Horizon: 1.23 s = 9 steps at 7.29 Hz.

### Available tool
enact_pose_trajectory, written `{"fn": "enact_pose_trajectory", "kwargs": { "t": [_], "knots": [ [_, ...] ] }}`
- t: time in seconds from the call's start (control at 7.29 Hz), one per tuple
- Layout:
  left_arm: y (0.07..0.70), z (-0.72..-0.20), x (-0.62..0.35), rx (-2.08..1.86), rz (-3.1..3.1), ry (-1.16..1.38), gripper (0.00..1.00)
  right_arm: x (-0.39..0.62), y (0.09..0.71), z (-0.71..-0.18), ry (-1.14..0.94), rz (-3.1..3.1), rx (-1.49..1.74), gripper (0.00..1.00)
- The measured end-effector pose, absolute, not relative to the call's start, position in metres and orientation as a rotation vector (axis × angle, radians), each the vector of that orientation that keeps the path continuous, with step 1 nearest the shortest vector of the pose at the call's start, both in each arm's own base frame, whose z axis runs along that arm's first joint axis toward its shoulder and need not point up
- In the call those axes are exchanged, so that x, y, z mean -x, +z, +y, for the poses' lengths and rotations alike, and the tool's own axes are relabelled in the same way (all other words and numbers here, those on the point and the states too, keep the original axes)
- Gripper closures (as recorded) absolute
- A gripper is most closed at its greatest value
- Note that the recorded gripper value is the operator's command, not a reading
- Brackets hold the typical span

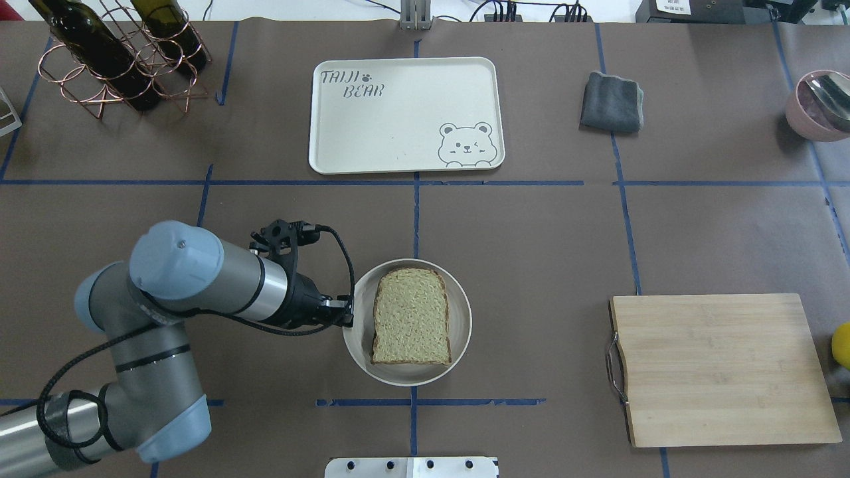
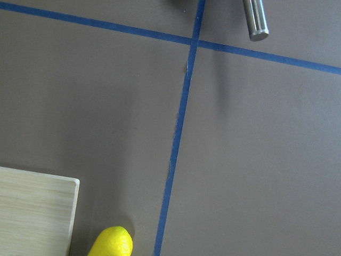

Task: Make sandwich and place on tray
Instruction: 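Carry the plate with the left gripper onto the bear tray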

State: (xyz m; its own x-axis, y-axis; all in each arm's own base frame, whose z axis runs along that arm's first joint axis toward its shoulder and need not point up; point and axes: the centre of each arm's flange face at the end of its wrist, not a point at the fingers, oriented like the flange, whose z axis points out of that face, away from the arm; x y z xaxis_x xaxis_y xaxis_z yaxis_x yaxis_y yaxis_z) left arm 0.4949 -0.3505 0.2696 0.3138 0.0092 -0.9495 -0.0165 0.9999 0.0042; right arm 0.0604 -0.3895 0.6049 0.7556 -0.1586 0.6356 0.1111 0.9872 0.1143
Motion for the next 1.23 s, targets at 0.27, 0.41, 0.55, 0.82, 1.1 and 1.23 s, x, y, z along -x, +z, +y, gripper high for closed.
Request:
{"fn": "enact_pose_trajectory", "kwargs": {
  "t": [0.27, 0.41, 0.55, 0.82, 1.1, 1.23],
  "knots": [
    [0.254, -0.405, -0.461, 0.029, 1.278, -0.011, 1.00, -0.060, 0.605, -0.390, -0.147, -0.699, -0.071, 0.00],
    [0.247, -0.434, -0.454, 0.043, 1.285, -0.025, 1.00, -0.060, 0.606, -0.390, -0.148, -0.699, -0.070, 0.00],
    [0.237, -0.470, -0.453, 0.054, 1.286, -0.042, 1.00, -0.060, 0.606, -0.389, -0.148, -0.699, -0.069, 0.00],
    [0.213, -0.548, -0.460, 0.054, 1.272, -0.065, 1.00, -0.060, 0.607, -0.389, -0.149, -0.700, -0.068, 0.00],
    [0.197, -0.616, -0.471, 0.043, 1.236, -0.082, 1.00, -0.060, 0.607, -0.389, -0.150, -0.700, -0.068, 0.00],
    [0.195, -0.643, -0.475, 0.037, 1.214, -0.083, 1.00, -0.060, 0.607, -0.389, -0.150, -0.700, -0.069, 0.00]
  ]
}}
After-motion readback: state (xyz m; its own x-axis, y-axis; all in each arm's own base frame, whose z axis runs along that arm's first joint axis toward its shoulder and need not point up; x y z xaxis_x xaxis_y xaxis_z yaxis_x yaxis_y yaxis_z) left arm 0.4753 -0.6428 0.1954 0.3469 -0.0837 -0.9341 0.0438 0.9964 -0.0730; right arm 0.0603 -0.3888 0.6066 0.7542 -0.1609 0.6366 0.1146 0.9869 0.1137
